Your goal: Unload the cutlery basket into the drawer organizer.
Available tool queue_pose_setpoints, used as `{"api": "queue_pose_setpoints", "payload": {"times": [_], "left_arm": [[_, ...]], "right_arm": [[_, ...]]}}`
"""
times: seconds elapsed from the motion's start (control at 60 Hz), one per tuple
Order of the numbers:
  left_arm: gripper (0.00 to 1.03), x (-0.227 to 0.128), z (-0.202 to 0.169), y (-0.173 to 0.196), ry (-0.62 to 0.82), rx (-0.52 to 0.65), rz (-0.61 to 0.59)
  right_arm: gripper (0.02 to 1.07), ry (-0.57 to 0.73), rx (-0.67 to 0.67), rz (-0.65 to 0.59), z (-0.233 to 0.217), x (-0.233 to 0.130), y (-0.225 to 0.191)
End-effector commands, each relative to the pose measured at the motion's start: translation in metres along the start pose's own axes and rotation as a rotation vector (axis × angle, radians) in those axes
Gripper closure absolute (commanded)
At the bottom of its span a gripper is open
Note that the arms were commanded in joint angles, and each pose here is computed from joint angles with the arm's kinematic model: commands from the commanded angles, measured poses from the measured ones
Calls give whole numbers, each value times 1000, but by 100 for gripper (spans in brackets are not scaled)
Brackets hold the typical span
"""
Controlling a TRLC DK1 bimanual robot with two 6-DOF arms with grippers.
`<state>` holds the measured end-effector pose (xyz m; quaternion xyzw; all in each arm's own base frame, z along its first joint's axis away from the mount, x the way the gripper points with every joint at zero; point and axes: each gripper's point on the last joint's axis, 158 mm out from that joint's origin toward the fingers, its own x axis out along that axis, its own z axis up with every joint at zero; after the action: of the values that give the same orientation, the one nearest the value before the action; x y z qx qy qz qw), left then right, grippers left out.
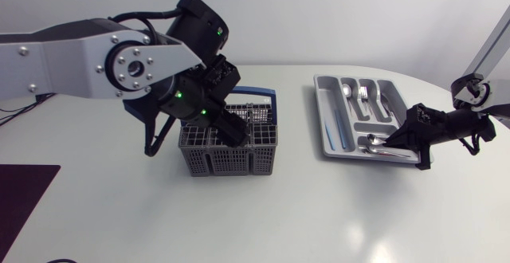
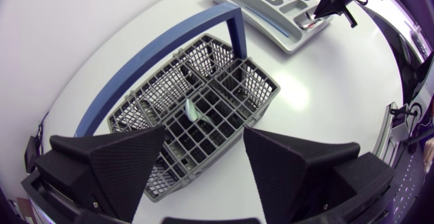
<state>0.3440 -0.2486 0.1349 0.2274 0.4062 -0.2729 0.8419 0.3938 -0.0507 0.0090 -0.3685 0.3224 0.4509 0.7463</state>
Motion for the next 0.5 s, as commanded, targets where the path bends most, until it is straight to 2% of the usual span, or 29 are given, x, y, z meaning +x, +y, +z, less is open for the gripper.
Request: {"api": "queue_pose_setpoints", "payload": {"times": [0.0,0.15,0.2,0.317,0.483], "left_arm": [[9,15,-13,-5,45,-19,8],[9,18,-15,-6,50,-23,29],[9,19,-15,-5,46,-21,43],[9,22,-15,-1,38,-22,75],[9,27,-13,-3,35,-4,106]], "right_arm": [[102,12,-41,31,-10,9,1],[100,42,-77,18,-20,16,-6],[91,57,-85,7,-24,17,-8],[60,86,-88,-13,-29,20,-10],[41,111,-81,-48,-31,17,-10]]}}
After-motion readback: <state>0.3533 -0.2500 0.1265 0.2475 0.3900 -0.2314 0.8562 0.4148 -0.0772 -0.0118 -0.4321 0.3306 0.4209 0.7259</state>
